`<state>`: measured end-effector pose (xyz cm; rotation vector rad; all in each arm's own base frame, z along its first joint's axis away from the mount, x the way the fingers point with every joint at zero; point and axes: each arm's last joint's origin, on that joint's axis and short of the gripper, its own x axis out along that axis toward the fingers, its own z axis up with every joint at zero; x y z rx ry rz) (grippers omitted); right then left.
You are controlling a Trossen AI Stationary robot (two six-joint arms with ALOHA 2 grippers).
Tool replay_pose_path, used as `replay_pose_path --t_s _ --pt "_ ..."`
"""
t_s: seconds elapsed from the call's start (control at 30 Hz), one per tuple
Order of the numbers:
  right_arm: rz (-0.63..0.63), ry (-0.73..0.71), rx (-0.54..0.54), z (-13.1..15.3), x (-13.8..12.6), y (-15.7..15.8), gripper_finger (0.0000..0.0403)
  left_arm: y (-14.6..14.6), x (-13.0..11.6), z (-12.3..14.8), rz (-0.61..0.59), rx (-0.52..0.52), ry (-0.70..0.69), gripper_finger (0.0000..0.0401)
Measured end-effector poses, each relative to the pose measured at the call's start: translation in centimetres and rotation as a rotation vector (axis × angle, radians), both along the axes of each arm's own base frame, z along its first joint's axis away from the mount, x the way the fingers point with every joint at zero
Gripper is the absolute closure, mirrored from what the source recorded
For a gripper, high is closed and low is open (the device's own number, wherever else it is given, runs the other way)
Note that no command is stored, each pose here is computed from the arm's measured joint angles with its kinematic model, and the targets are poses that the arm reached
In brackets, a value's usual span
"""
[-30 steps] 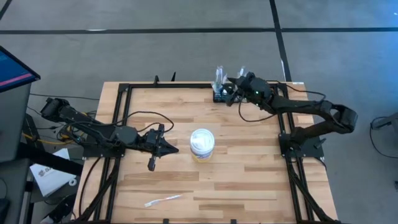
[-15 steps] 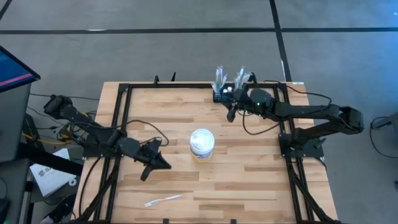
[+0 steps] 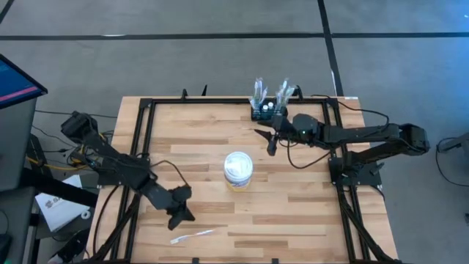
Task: Pick & Place toothbrushing station
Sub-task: Put the orange toothbrush into the black mesh organizer
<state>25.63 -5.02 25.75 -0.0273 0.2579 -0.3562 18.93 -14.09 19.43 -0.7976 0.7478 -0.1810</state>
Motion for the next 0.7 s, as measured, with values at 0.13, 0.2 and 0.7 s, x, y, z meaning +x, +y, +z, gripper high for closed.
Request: replay_pose_path --t_s 0.13,0.2,0.7 --pt "0.019 0.001 0.000 0.0 0.1 0.5 0.0273 -0.8 0.2 -1.7 -0.014 -0.057 0.129 0.0399" --pt "0.030 0.008 0.001 -0.1 0.1 0.8 0.0277 -1.1 0.3 -2.3 -0.028 -0.076 0.182 0.0399" --pt "0.042 0.049 0.007 -0.5 0.1 1.1 0.0284 -3.3 0.5 -4.6 -0.137 -0.151 0.388 0.0354"
